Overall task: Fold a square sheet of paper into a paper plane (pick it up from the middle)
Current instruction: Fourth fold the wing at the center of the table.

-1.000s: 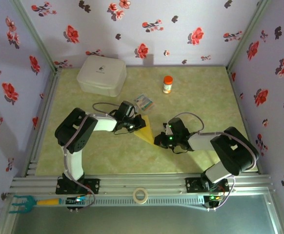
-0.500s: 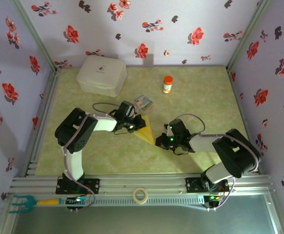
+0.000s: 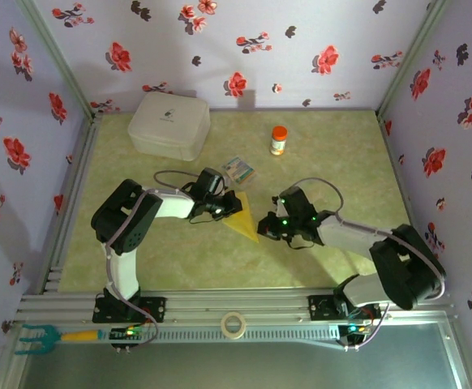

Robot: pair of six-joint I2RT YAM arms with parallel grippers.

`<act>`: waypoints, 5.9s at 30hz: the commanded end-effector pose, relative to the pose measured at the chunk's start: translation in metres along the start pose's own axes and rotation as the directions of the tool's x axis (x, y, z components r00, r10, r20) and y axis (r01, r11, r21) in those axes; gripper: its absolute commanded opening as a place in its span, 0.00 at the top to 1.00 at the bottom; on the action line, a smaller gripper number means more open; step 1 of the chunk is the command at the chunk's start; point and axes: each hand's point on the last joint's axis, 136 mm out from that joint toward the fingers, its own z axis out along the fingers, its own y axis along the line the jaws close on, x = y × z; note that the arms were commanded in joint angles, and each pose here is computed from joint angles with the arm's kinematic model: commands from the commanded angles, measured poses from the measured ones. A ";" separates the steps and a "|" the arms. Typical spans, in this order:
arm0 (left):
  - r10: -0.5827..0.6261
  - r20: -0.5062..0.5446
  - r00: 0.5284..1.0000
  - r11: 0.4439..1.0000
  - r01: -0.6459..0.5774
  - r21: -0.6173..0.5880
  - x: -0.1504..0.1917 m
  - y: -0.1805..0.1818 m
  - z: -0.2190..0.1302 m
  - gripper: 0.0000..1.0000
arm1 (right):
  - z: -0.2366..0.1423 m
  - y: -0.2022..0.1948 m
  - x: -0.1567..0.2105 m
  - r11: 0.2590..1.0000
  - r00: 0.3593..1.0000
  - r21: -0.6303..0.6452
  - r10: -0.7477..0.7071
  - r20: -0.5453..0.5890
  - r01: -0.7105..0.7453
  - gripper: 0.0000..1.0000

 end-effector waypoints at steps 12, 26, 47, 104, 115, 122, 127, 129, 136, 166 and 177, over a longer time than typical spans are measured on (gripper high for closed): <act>-0.032 -0.053 0.998 0.996 0.027 -0.091 0.016 0.034 0.008 0.96 | 0.047 0.009 -0.010 0.999 0.993 0.028 -0.035 -0.117 0.039 0.99; -0.032 -0.058 0.998 0.995 0.026 -0.100 0.018 0.036 0.008 0.96 | 0.054 -0.041 0.019 0.995 0.986 0.084 0.058 -0.158 -0.045 0.97; -0.034 -0.059 0.998 0.995 0.028 -0.099 0.018 0.036 0.008 0.96 | 0.044 -0.009 0.012 0.986 0.978 0.122 -0.093 -0.188 0.117 0.96; -0.027 -0.070 0.997 0.996 0.020 -0.092 0.019 0.037 0.009 0.96 | 0.034 0.009 -0.031 0.999 0.997 -0.022 0.021 -0.075 -0.023 0.96; -0.022 -0.074 0.997 0.996 0.016 -0.088 0.019 0.035 0.009 0.96 | 0.057 -0.028 -0.013 0.994 0.986 0.091 0.075 -0.146 -0.062 0.96; 0.039 -0.076 0.996 0.997 -0.044 -0.062 0.010 0.013 0.000 0.94 | 0.057 -0.079 0.021 0.970 0.975 0.207 0.159 -0.158 -0.125 0.99; 0.096 -0.037 0.995 0.995 -0.097 -0.024 -0.002 -0.022 -0.022 0.87 | 0.056 -0.078 0.020 0.972 0.977 0.199 0.158 -0.146 -0.128 1.00; 0.100 -0.037 0.994 0.995 -0.101 -0.013 0.001 -0.030 -0.026 0.89 | 0.056 -0.077 0.018 0.972 0.978 0.196 0.159 -0.138 -0.130 1.00; 0.049 -0.082 0.995 0.997 -0.053 -0.050 0.022 -0.013 -0.010 0.97 | 0.057 -0.078 0.019 0.971 0.977 0.193 0.170 -0.130 -0.143 1.00; 0.001 -0.027 1.000 0.986 -0.005 -0.168 -0.058 0.064 -0.020 0.97 | 0.057 -0.086 0.029 0.968 0.972 0.201 0.181 -0.152 -0.149 1.00; 0.000 0.027 1.000 0.989 0.004 -0.147 -0.089 0.058 -0.049 0.97 | 0.059 -0.082 0.029 0.972 0.970 0.183 0.180 -0.166 -0.149 1.00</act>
